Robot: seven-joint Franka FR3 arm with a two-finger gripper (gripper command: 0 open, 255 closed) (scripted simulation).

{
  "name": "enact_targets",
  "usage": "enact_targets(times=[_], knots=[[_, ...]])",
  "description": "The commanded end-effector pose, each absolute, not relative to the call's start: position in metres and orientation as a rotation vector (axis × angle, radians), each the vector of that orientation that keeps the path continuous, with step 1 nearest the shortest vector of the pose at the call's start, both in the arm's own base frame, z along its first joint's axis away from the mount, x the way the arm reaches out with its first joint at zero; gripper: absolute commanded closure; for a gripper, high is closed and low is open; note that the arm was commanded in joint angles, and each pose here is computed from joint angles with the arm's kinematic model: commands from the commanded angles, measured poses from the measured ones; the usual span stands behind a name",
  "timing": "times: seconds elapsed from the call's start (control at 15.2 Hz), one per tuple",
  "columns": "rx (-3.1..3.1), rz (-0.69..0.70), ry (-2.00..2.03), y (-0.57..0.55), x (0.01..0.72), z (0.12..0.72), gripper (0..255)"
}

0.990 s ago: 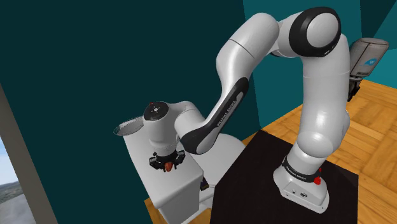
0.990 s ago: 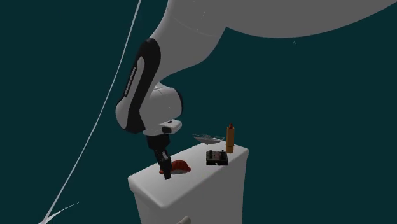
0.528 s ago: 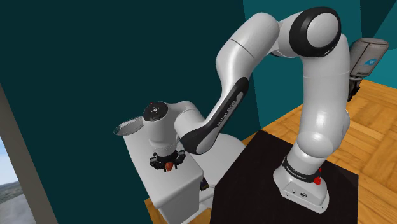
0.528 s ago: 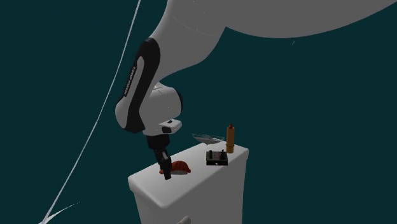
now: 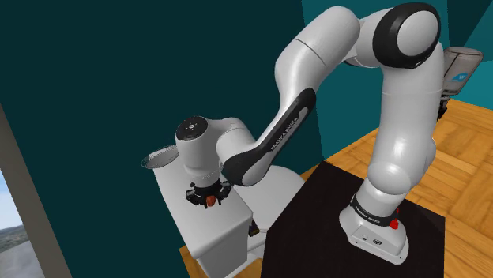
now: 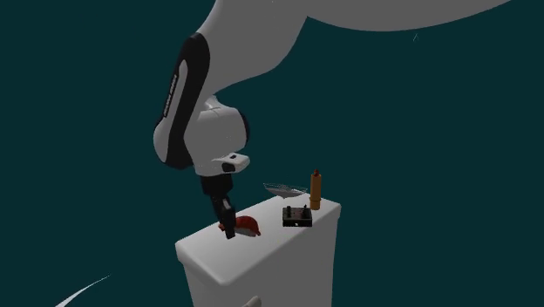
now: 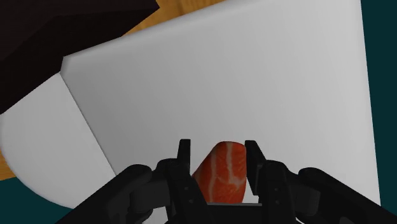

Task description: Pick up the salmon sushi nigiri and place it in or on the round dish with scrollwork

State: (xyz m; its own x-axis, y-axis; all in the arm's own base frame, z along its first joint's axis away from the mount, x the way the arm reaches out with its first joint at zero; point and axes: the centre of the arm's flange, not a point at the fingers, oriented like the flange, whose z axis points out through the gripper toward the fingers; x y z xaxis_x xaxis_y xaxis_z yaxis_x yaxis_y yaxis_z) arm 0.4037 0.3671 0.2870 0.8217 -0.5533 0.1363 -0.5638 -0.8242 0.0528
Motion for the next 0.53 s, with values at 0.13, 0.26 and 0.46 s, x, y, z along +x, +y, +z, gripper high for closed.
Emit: enact_targets(times=[0.13,0.26,0.46], knots=[[2.911,0.175,-0.895,0.367,0.404,0.309,255],[2.911,0.175,-0.895,0.367,0.404,0.32,255],[2.911,0.175,-0.895,0.367,0.404,0.336,255]])
